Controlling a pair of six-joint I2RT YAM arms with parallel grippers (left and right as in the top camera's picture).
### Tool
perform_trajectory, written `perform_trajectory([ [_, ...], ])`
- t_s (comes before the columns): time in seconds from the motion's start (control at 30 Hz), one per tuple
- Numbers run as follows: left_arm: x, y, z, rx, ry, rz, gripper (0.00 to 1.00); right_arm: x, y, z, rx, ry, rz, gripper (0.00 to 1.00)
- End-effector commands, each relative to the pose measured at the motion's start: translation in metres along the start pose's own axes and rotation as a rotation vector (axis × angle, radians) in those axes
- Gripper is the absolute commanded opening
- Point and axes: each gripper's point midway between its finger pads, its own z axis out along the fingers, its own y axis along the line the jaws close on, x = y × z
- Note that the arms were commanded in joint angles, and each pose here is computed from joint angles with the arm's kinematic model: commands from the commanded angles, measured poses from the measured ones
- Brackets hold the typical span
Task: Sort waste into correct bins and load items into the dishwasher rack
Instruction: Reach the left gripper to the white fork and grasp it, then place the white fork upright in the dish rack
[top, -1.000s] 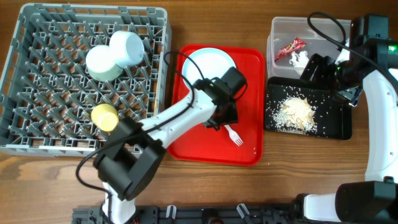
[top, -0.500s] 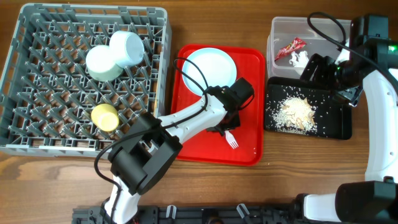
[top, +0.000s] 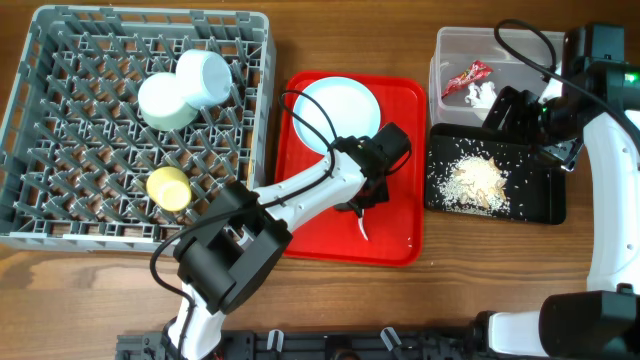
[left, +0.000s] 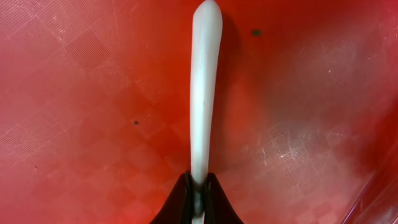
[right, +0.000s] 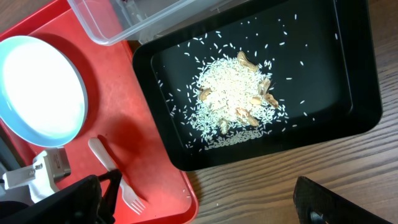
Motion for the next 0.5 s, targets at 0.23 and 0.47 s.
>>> perform_trajectory([
  [0.23,-0.023,0.01,-0.046,0.005,-0.126,0.123,0.04,0.001,-0.004,-0.003,0.017,-0.009,-0.011,1.0],
  [0.47,-0.082,0.07,-0.139,0.045,-0.285,0.218,0.04,0.001,-0.004,-0.003,0.017,-0.008,-0.012,1.0],
])
